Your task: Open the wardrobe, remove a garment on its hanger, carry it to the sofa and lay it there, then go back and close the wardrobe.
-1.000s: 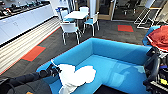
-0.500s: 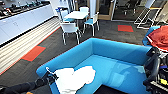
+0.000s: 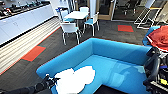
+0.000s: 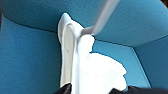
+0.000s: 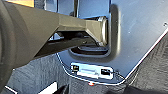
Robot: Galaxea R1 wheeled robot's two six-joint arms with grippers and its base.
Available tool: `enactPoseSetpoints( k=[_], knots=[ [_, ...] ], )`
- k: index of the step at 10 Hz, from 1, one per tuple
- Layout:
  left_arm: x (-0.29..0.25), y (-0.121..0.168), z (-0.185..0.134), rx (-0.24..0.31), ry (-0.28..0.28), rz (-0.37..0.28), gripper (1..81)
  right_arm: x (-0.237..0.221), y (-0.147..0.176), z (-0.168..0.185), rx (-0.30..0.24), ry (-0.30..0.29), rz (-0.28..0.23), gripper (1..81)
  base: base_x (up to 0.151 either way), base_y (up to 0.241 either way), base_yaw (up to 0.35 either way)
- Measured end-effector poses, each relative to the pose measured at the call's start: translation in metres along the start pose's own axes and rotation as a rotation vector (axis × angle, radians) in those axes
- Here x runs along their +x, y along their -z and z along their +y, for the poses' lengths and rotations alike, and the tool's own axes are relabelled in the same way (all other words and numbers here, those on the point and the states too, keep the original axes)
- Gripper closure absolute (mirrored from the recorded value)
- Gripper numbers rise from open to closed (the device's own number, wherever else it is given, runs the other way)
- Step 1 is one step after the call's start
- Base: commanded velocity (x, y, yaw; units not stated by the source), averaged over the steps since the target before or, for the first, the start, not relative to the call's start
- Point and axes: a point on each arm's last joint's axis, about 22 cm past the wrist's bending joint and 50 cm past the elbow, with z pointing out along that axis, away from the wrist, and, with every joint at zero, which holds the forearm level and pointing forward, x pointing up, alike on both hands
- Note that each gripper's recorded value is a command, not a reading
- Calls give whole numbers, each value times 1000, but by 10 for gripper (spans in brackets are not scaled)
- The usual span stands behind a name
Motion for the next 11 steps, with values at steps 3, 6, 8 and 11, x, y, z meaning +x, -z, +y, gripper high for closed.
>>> enactPoseSetpoints(
  k=[3, 6, 8, 11],
  knots=[
    [-31, -8, -8, 0, -37, -36, 10, 0, -1, -2, 2, 0, 0, 10, 0, 0, 0],
    [-88, -12, -7, -32, -190, -136, 10, 0, -1, 1, -4, 0, 1, 10, 0, 0, 0],
    [-174, 0, -24, -60, -300, -287, 10, 0, -1, 2, -9, 1, 0, 10, 0, 0, 0],
    [-285, 37, -49, -130, -508, -474, 10, 1, 0, 10, -27, 3, 1, 10, 0, 0, 0]
  ],
)
